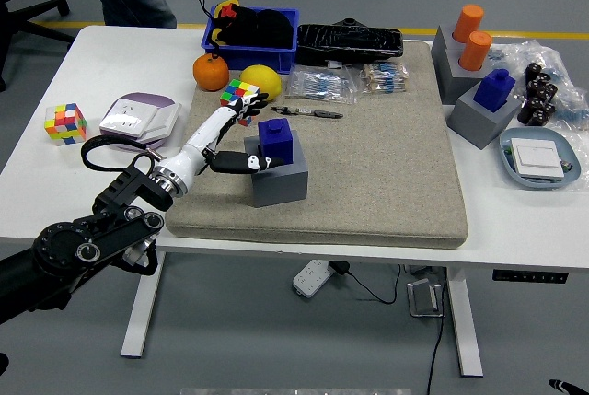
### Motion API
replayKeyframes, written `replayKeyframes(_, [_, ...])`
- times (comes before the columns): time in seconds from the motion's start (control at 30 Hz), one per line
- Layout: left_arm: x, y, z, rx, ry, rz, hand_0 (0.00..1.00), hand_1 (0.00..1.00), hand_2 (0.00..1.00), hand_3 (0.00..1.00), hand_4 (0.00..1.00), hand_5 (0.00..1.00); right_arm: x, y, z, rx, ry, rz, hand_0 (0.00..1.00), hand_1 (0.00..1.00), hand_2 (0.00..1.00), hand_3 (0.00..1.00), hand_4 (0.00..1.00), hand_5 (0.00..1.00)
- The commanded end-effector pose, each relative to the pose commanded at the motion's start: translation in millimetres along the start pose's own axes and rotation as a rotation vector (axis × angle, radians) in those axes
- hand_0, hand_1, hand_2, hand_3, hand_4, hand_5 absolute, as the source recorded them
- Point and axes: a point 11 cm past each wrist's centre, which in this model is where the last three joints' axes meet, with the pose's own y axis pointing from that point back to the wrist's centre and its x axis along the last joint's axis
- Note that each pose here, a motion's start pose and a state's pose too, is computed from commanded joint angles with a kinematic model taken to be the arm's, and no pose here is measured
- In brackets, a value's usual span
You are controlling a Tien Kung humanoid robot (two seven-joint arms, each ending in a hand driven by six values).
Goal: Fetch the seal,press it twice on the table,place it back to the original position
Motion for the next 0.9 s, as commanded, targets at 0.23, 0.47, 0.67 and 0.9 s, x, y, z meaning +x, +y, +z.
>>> replayKeyframes(0.23, [-4.7, 0.7, -4.3, 0.012, 0.005, -0.002, 0.928, 0.829, 0.796, 0.939, 0.907, 0.002, -1.3, -0.2, -0.4, 0.002, 0.002, -0.002, 0.855, 0.769, 0.709, 0.740, 0.789, 0.564])
replayKeyframes(0.47, [-4.6, 0.0, -4.8, 0.011, 0.019, 0.013, 0.911, 0.779, 0.730, 0.929, 0.881, 0.002, -1.3, -0.3, 0.0, 0.001, 0.002, -0.002, 0.855, 0.769, 0.709, 0.740, 0.790, 0.565])
replayKeyframes(0.67, [-3.8, -0.3, -6.6, 0.015, 0.015, 0.028, 0.894, 0.742, 0.677, 0.916, 0.837, 0.002, -1.7, -0.3, -0.2, 0.002, 0.002, -0.003, 0.855, 0.770, 0.709, 0.740, 0.790, 0.564])
replayKeyframes(0.9, [-2.0, 0.5, -9.9, 0.020, 0.012, 0.039, 0.884, 0.710, 0.632, 0.906, 0.834, 0.002, -1.7, -0.3, -0.1, 0.001, 0.004, -0.002, 0.855, 0.769, 0.709, 0.737, 0.790, 0.563])
